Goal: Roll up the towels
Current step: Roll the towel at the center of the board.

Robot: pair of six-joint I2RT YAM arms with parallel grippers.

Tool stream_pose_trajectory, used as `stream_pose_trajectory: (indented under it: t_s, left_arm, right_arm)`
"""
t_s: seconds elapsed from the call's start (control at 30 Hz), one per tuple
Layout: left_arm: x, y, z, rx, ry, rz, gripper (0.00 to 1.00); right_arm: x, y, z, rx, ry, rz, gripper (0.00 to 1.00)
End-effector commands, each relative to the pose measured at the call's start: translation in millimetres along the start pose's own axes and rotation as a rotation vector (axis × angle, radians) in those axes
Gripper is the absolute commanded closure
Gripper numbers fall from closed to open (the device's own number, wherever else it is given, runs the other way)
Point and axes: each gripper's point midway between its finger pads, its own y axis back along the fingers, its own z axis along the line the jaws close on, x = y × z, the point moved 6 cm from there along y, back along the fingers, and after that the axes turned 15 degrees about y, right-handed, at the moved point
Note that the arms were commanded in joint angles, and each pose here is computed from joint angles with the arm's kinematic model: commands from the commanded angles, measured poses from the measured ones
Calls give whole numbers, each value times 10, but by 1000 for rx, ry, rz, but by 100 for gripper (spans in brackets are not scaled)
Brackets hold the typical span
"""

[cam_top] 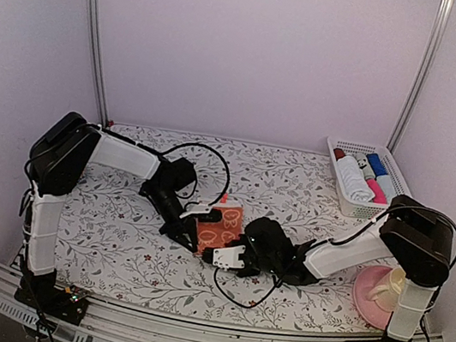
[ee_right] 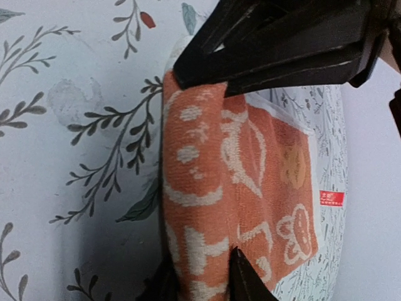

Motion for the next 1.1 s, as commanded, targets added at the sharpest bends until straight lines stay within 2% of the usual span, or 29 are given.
stream_pose_trajectory:
  t_s: [0.0, 0.03, 0.13, 0.3, 0.4, 0.53, 0.87, 1.07]
  left_arm:
    - [90, 17, 49, 9, 36, 24, 100]
    - [74, 47, 47, 2, 33, 16, 100]
    - [18, 143, 40, -26, 20, -19, 100]
    - [-65, 303, 18, -99, -19, -77, 74]
    - [-119, 416, -49, -153, -61, -118, 62]
    - [-117, 505, -99, -228, -110, -165, 55]
    - [35, 653, -245, -443, -309, -284, 53]
    - [131, 708, -343, -573, -484, -339, 55]
  right_arm:
    - [18, -68, 86, -67, -25, 32, 82]
    - [4, -69, 95, -89, -33, 26, 88]
    - [-31, -63, 137, -165, -94, 13, 96]
    - [-60, -52, 175, -288, -224, -8, 97]
    - [-73, -53, 201, -380, -312, -28, 97]
    - [-71, -62, 202, -500, -415, -45, 97]
    - [-43, -72, 96, -718, -624, -103, 97]
    - [33, -139, 77, -857, -768, -115, 96]
